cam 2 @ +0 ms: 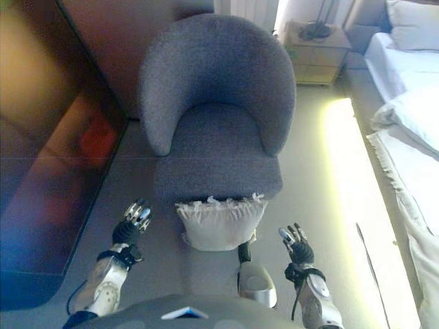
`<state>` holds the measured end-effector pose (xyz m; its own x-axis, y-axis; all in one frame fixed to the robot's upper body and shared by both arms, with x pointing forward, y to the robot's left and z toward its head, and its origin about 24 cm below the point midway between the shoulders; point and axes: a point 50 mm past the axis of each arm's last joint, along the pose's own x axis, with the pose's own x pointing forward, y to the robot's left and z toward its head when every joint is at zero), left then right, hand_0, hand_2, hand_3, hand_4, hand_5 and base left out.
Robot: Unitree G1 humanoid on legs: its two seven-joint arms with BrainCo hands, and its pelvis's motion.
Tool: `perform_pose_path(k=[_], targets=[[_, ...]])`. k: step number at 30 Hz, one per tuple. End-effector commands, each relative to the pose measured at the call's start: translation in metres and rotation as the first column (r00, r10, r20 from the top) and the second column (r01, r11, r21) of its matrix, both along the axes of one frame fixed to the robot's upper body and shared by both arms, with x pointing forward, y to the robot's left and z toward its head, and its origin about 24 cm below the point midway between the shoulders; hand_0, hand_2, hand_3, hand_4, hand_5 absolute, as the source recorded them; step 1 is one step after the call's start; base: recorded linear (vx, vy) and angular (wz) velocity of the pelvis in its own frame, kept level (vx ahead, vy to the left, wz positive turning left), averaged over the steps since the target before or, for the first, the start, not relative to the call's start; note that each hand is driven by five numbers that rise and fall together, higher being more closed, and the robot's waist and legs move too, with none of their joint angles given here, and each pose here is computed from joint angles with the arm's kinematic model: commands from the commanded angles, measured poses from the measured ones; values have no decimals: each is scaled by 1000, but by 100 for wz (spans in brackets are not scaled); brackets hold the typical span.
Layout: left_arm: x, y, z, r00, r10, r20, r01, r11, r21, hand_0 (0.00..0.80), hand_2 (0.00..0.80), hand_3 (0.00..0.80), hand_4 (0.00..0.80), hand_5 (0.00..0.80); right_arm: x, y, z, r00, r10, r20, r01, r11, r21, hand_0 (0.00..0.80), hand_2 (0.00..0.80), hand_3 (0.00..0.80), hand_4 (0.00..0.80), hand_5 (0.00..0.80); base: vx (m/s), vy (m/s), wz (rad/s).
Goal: Pick up the cushion and take it to the sofa
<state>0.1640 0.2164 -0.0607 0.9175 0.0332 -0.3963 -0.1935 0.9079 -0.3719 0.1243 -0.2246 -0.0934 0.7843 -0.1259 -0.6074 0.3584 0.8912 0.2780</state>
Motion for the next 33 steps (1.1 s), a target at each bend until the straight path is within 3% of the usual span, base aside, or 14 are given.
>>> perform_pose_path(k=[1,5,17,33], targets=[[7,27,28,992,14,122,-26,994,102,0,0,0,0,0,17,14,10,993,52,110,-55,998,26,0,0,0,0,0,320,-99,-15],[6,28,26,989,80,124,-88,995,56,0,0,0,0,0,29,16,19,985,98,141,-101,995,9,0,0,0,0,0,308,-115,-12],[21,5,29,989,68,134,-73,997,33,0,0,0,0,0,31,6,15,983,142,116,-139,990,-36,0,0,0,0,0,204,-98,-17],[7,17,25,987,94,128,-94,996,-6,0,0,0,0,0,13,1,14,984,133,117,-129,991,-40,0,0,0,0,0,149,173,-14]])
